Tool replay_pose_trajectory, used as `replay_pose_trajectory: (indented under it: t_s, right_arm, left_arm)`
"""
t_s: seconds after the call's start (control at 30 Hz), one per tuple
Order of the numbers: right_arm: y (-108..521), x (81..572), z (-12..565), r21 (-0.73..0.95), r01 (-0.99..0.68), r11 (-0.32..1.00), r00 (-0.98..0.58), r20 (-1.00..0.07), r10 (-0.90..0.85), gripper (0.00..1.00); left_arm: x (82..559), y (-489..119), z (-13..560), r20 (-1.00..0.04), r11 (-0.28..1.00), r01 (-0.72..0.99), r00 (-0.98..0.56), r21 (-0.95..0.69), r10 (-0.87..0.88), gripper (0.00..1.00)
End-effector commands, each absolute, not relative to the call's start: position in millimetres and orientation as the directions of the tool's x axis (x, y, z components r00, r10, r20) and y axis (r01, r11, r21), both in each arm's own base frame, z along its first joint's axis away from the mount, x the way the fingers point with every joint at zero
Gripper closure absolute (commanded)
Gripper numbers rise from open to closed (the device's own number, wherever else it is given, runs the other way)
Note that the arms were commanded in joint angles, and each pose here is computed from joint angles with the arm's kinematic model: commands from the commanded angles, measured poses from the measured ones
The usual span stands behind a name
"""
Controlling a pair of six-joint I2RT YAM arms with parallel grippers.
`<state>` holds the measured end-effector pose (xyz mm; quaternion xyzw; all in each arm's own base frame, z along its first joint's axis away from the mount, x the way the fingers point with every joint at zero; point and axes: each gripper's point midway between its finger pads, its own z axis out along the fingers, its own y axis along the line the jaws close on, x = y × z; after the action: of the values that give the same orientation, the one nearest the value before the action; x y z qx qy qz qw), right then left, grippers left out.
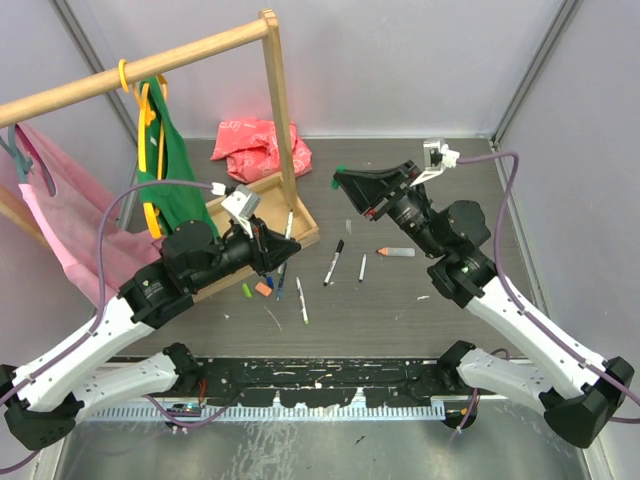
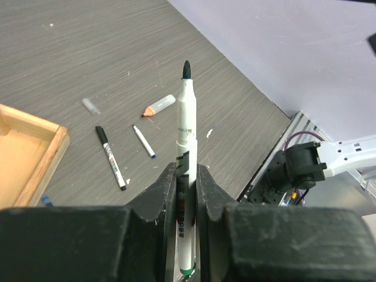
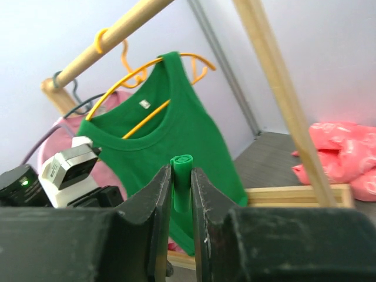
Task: Insert the pens into the pen caps
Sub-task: Insert the pen cap onto the pen.
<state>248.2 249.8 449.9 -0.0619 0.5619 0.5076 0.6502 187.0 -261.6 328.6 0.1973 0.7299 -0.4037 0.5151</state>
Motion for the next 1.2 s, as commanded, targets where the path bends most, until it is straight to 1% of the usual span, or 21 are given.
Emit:
replay_pose_trajectory:
  t_s: [0.0, 0.1, 0.3, 0.6, 1.17]
  right_arm:
    - [269, 222, 482, 0.451, -0.850, 0.272, -0.189, -0.743, 0.642, 1.00]
    - [276, 218, 484, 0.460, -0.864, 0.207, -0.229, -0.722, 0.653, 1.00]
    - [280, 204, 489, 0.453, -0.882, 0.130, -0.260, -0.699, 0.667, 1.00]
    - [290, 194, 486, 0.433, -0.897, 0.090, -0.284, -0.719, 0.634, 1.00]
    - [304, 189, 481, 0.435, -0.899, 0.053, -0.321, -0.735, 0.598, 1.00]
  left_arm:
    - [179, -270, 375, -0.937, 0.500, 0.792, -0.294, -0.350, -0.190, 1.00]
    - [175, -271, 379, -0.939, 0.475, 0.811, -0.283, -0.342, -0.194, 1.00]
    - [164, -277, 383, -0.944, 0.413, 0.850, -0.273, -0.328, -0.188, 1.00]
    - [158, -285, 389, -0.949, 0.354, 0.885, -0.247, -0.303, -0.197, 1.00]
    - [158, -283, 388, -0.947, 0.355, 0.882, -0.252, -0.310, -0.201, 1.00]
